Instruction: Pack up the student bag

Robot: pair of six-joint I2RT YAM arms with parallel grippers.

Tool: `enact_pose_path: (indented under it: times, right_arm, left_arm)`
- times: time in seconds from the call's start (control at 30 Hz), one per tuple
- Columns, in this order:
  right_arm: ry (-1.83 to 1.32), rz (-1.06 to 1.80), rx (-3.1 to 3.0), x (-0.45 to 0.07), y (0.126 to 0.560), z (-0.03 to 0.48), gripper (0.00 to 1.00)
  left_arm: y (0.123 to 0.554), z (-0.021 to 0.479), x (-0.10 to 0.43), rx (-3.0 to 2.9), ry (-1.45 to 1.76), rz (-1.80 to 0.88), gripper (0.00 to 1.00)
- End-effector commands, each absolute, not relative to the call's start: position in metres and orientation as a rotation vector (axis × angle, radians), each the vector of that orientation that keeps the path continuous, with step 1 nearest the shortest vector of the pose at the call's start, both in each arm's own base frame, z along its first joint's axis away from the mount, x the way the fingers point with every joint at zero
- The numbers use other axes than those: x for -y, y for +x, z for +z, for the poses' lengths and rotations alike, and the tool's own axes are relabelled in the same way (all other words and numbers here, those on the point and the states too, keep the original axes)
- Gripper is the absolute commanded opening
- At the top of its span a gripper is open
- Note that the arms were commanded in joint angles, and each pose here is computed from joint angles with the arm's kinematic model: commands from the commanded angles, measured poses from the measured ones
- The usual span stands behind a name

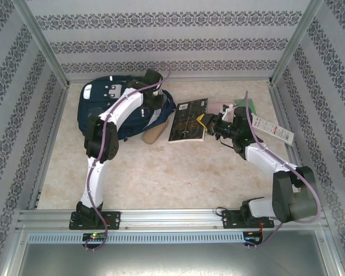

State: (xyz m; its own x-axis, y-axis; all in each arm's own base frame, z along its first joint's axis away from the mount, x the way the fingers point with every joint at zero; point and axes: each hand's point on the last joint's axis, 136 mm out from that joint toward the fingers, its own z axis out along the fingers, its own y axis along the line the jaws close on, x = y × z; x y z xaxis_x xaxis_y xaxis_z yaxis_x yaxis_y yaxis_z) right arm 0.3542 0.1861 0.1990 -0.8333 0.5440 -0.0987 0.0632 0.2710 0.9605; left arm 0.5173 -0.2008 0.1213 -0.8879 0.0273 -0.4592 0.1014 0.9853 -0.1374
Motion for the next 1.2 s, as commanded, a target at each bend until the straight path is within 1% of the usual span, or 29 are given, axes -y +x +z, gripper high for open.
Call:
enact_pose_path:
  times: [0.0, 0.17, 0.37, 0.53, 0.63, 0.8, 0.9, 1.0, 1.1, 1.17]
  right_arm:
    - [0.375, 1.591, -2.013, -0.201, 0.376, 0.238, 0.00]
    - [0.310, 1.619, -2.002, -0.231, 0.403, 0.241, 0.00]
    - [0.276, 1.689, -1.990, -0.276, 0.436, 0.235, 0.00]
    - [0.257, 1.810, -1.951, -0.325, 0.461, 0.231, 0.00]
    - [0.249, 1.827, -1.956, -0.355, 0.471, 0.223, 0.00]
    - [0.268, 1.842, -1.989, -0.400, 0.486, 0.203, 0.00]
    - [0.327, 1.822, -2.042, -0.423, 0.494, 0.180, 0.00]
    - [0.459, 1.770, -2.079, -0.430, 0.504, 0.149, 0.00]
    - [0.630, 1.706, -2.125, -0.425, 0.513, 0.112, 0.00]
    - [0.666, 1.695, -2.143, -0.425, 0.515, 0.098, 0.00]
  left_arm:
    - [0.502, 0.209, 0.186, -2.513, 0.083, -0.195, 0.00]
    - [0.476, 0.262, 0.174, -2.429, 0.106, -0.201, 0.00]
    - [0.451, 0.305, 0.155, -2.351, 0.096, -0.248, 0.00]
    - [0.434, 0.319, 0.149, -2.309, 0.068, -0.355, 0.00]
    - [0.429, 0.323, 0.150, -2.304, 0.056, -0.386, 0.00]
    - [0.426, 0.332, 0.156, -2.287, 0.042, -0.461, 0.00]
    - [0.421, 0.337, 0.163, -2.269, 0.040, -0.526, 0.00]
    - [0.415, 0.341, 0.165, -2.247, 0.038, -0.569, 0.00]
    - [0.410, 0.343, 0.167, -2.233, 0.042, -0.597, 0.00]
    - [0.406, 0.342, 0.168, -2.235, 0.048, -0.607, 0.00]
